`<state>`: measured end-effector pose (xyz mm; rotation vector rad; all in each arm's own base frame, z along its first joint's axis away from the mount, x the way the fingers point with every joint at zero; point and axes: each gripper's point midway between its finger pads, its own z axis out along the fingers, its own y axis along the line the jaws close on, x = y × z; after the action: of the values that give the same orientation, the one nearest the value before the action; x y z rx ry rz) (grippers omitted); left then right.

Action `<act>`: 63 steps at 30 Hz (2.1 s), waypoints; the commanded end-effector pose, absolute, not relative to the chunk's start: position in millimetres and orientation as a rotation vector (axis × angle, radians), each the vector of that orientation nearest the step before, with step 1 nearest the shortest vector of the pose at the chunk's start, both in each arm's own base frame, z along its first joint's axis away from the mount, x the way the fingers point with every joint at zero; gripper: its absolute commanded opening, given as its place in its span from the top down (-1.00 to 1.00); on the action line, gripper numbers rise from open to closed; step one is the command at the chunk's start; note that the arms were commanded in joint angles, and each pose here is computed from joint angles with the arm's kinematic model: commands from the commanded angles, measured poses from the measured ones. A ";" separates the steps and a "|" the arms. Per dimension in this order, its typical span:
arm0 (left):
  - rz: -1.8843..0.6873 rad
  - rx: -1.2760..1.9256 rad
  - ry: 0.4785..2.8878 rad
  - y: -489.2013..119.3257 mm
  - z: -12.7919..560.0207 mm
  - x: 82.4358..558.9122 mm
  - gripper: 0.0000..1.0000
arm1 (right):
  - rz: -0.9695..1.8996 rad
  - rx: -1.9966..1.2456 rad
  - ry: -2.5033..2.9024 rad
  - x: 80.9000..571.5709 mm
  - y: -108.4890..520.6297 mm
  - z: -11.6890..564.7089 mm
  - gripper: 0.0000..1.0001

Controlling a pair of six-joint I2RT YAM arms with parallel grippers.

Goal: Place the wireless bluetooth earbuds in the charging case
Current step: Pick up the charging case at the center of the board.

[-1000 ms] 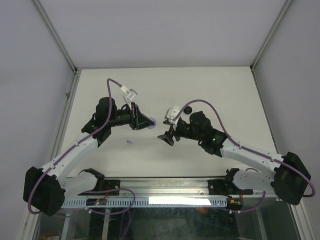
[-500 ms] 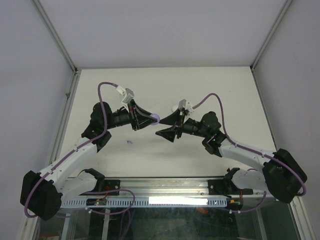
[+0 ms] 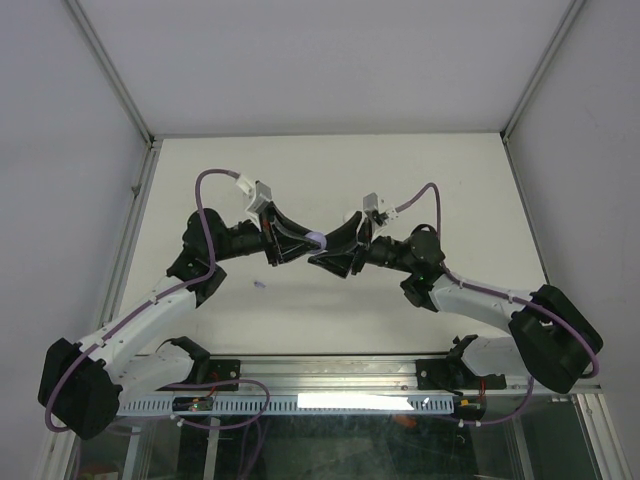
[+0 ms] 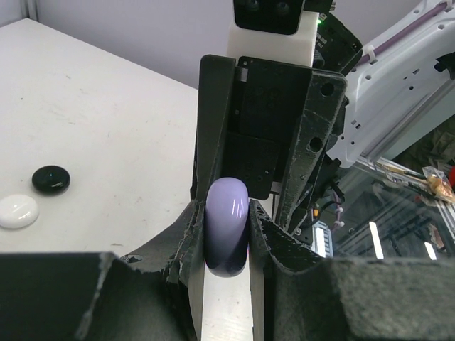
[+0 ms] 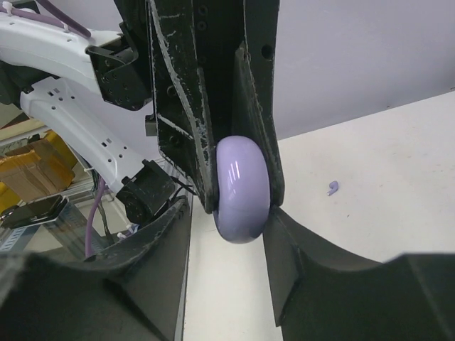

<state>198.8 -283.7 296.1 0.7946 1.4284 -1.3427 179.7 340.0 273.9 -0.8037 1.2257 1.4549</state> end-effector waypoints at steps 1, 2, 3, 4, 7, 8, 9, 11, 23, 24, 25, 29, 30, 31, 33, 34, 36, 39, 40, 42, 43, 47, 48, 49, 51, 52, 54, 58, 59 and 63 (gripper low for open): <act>-1.325 0.869 1.287 -286.1 315.0 188.3 0.77 | 1.478 -0.789 1.121 176.1 337.9 297.0 0.11; -1.328 0.875 1.280 -287.0 315.7 186.6 0.77 | 1.480 -0.785 1.120 176.4 337.9 297.3 0.15; -1.331 0.880 1.272 -287.6 316.5 184.8 0.76 | 1.485 -0.784 1.117 175.8 337.8 297.2 0.19; -1.334 0.882 1.268 -288.0 317.0 183.9 0.76 | 1.489 -0.784 1.114 175.4 337.9 297.2 0.23; -1.344 0.891 1.261 -289.3 316.9 181.0 0.74 | 1.497 -0.789 1.104 173.7 337.8 297.5 0.43; -1.349 0.892 1.263 -289.6 316.3 180.4 0.74 | 1.502 -0.792 1.099 172.5 337.8 298.1 0.53; -1.351 0.893 1.263 -289.8 316.6 179.9 0.73 | 1.509 -0.797 1.095 171.1 337.6 297.9 0.63; -1.355 0.892 1.264 -289.8 316.8 179.7 0.71 | 1.519 -0.803 1.092 168.7 337.3 297.2 0.79; -1.344 0.849 1.261 -287.4 323.7 182.7 0.05 | 1.559 -0.848 1.092 160.4 338.6 292.7 1.00; -1.342 0.844 1.260 -287.1 324.6 183.1 0.05 | 1.559 -0.850 1.092 160.2 338.7 292.5 1.00; -1.343 0.842 1.261 -287.1 324.7 183.0 0.05 | 1.560 -0.852 1.093 160.2 339.0 292.1 1.00; -1.336 0.821 1.260 -286.1 327.5 185.6 0.06 | 1.563 -0.857 1.094 159.4 339.2 291.2 1.00; -1.334 0.818 1.258 -286.0 328.1 185.9 0.06 | 1.563 -0.858 1.095 159.2 339.1 290.7 1.00; -1.330 0.813 1.258 -285.6 328.6 186.6 0.06 | 1.563 -0.859 1.095 159.0 338.9 290.5 1.00; -1.323 0.803 1.256 -284.9 329.8 187.8 0.07 | 1.564 -0.861 1.094 158.3 338.6 290.6 1.00; -1.317 0.794 1.257 -284.4 330.1 189.1 0.08 | 1.565 -0.863 1.095 158.1 338.6 290.2 1.00; -1.308 0.779 1.260 -283.3 330.3 190.9 0.08 | 1.566 -0.868 1.096 157.4 338.6 289.4 1.00; -1.301 0.768 1.261 -282.6 331.0 192.5 0.09 | 1.568 -0.872 1.098 157.1 338.8 288.4 1.00; -1.300 0.766 1.260 -282.4 331.3 192.6 0.10 | 1.570 -0.873 1.099 156.5 338.7 287.9 1.00; -1.297 0.762 1.262 -282.1 330.8 193.1 0.17 | 1.570 -0.874 1.098 156.4 338.8 288.3 1.00; -1.296 0.763 1.263 -282.2 330.4 193.3 0.24 | 1.569 -0.874 1.097 156.4 338.7 288.6 1.00; -1.303 0.788 1.268 -283.8 326.4 191.3 0.53 | 1.568 -0.871 1.094 156.7 338.6 289.7 1.00; -1.304 0.799 1.266 -284.2 325.5 190.4 0.61 | 1.568 -0.870 1.096 156.6 338.4 289.5 1.00; -1.301 0.808 1.265 -284.4 324.6 190.0 0.67 | 1.568 -0.867 1.095 156.9 338.3 290.1 0.98; -1.295 0.820 1.268 -284.3 321.8 189.8 0.79 | 1.566 -0.863 1.092 157.2 338.0 291.6 0.83; -1.294 0.830 1.268 -284.6 320.4 188.8 0.84 | 1.566 -0.861 1.090 157.3 337.9 292.5 0.69; -1.290 0.843 1.269 -284.5 317.5 187.5 0.91 | 1.548 -0.845 1.088 164.1 334.2 295.2 0.47; -1.282 0.851 1.265 -283.4 315.2 186.1 0.95 | 1.552 -0.838 1.077 164.7 334.2 300.1 0.24; -1.281 0.851 1.266 -283.2 314.7 186.2 0.95 | 1.554 -0.832 1.073 164.7 333.7 301.5 0.18; -1.279 0.849 1.268 -283.2 313.1 186.6 0.95 | 1.561 -0.817 1.051 164.9 332.2 307.3 0.08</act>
<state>188.3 -286.1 304.6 0.8269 1.3296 -1.3140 168.0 337.0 279.5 -0.8228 1.1718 1.5620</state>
